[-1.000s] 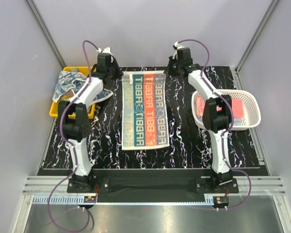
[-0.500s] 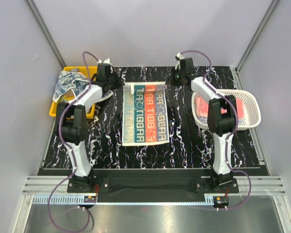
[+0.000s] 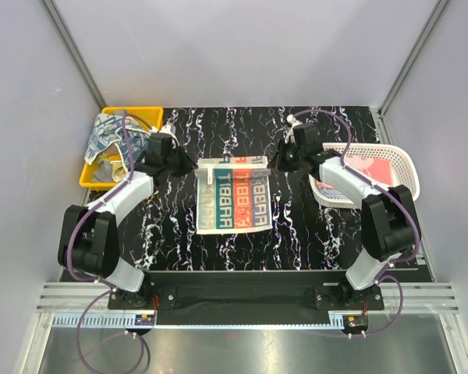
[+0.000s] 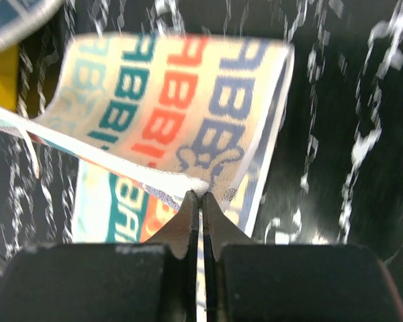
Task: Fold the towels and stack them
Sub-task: Fold the towel
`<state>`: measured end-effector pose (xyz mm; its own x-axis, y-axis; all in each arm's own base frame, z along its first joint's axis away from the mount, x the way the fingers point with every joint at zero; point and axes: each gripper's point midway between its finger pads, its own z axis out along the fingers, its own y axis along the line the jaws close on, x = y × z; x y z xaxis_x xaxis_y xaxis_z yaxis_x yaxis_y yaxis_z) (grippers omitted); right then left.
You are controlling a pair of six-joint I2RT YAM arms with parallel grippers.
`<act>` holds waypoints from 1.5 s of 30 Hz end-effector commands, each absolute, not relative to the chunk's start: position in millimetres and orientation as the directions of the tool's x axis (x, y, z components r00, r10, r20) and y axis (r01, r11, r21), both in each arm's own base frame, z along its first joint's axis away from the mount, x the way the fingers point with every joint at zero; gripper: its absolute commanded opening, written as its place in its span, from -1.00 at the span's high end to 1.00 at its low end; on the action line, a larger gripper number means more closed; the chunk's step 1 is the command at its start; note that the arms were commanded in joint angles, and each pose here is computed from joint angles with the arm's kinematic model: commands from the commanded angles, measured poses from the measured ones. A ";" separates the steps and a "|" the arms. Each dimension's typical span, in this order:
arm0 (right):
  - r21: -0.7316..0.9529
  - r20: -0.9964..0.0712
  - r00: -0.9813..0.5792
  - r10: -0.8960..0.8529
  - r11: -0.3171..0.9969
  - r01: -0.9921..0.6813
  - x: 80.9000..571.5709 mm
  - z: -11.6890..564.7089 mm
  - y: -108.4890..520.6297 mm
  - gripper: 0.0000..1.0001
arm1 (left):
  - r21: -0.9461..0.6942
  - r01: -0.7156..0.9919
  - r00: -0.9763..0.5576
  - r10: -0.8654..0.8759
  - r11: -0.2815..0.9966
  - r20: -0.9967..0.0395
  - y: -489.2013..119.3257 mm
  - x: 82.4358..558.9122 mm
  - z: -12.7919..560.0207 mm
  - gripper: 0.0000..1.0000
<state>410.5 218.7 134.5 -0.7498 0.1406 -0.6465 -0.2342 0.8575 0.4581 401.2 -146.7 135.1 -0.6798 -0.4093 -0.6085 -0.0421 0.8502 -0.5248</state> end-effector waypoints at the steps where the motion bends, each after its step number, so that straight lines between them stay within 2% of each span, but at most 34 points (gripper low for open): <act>1: 0.448 -0.651 -0.743 0.155 0.869 -0.211 393.1 128.3 213.5 1.00 | -0.510 -0.052 -0.653 -0.416 0.858 -0.632 -141.3 386.1 134.9 1.00; 7: 0.441 -0.633 -0.762 0.138 0.873 -0.209 364.4 115.4 216.3 1.00 | -0.507 -0.034 -0.671 -0.396 0.861 -0.627 -146.5 357.6 124.1 1.00; 17: 0.439 -0.624 -0.769 0.140 0.877 -0.197 342.8 108.6 215.0 1.00 | -0.485 0.003 -0.681 -0.353 0.875 -0.641 -151.4 330.5 123.7 1.00; 29: 0.438 -0.642 -0.754 0.140 0.874 -0.211 323.4 126.5 213.5 1.00 | -0.471 0.021 -0.674 -0.335 0.882 -0.658 -147.6 308.6 130.9 1.00; 45: 0.438 -0.613 -0.779 0.130 0.877 -0.198 293.5 103.7 214.5 1.00 | -0.464 0.025 -0.696 -0.317 0.886 -0.644 -150.0 280.4 108.6 1.00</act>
<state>291.5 215.7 94.5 -0.8087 0.1090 -0.5780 -0.2007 0.8726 0.4453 276.9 -154.7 105.1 -0.7339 -0.3051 -0.6069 0.0253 0.8805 -0.4733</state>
